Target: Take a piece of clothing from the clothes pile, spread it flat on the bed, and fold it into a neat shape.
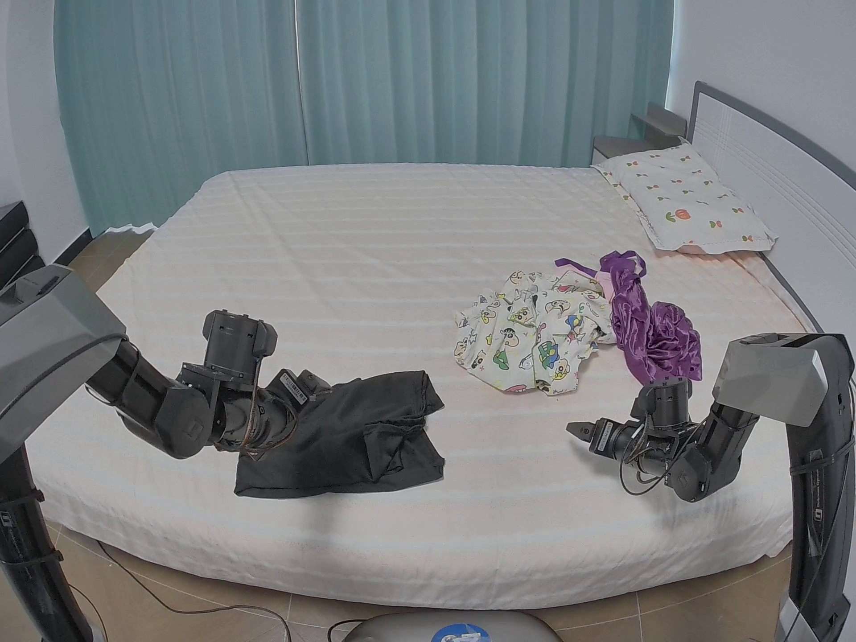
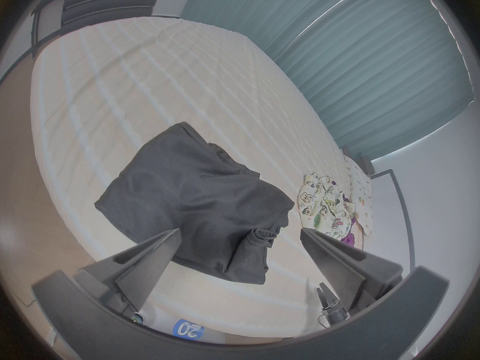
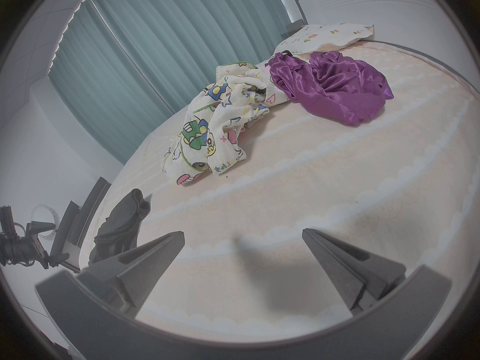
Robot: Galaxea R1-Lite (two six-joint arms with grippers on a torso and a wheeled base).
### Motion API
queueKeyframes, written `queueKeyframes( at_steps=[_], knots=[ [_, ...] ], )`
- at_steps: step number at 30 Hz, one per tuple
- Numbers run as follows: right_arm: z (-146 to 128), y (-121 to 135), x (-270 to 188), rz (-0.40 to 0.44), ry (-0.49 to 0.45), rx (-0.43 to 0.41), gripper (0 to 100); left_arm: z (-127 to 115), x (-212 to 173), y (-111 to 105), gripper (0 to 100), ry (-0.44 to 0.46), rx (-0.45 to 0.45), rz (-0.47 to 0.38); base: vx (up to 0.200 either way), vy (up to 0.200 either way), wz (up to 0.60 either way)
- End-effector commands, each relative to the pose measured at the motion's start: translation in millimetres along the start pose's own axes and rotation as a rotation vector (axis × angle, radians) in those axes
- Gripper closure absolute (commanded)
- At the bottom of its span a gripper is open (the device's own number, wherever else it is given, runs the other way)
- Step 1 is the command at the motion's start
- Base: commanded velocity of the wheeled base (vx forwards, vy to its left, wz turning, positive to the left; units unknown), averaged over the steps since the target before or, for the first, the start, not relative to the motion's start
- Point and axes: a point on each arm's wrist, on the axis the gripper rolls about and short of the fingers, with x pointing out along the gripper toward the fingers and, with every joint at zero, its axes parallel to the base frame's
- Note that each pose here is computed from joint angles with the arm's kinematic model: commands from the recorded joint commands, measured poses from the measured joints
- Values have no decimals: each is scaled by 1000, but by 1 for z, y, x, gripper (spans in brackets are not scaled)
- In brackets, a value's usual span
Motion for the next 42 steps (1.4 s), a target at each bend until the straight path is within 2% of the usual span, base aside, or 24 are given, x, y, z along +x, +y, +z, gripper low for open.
queueKeyframes(
  at_steps=[1,3,8,14,27,32,36,42],
  knots=[
    [-1,0,0,-1,2,1,0,2,-3,17,0,14,-39,-24,0,0,0],
    [-1,0,-1,-1,1,3,0,8,-3,21,0,48,-85,-63,0,200,0],
    [0,1,-1,3,-4,3,0,32,-3,37,0,48,-154,-71,0,200,0],
    [-2,9,-4,2,-11,-3,0,39,6,53,0,92,-187,-65,0,200,0],
    [-5,40,-5,35,-65,-20,0,47,19,73,0,110,-223,-39,0,200,0],
    [-7,65,-5,90,-77,9,0,50,21,73,0,104,-226,-47,0,200,0],
    [-11,86,-2,139,-81,0,0,50,21,74,0,105,-227,-46,0,200,0],
    [-20,91,9,147,-76,-10,0,48,20,75,0,110,-223,-41,0,200,0]
  ],
)
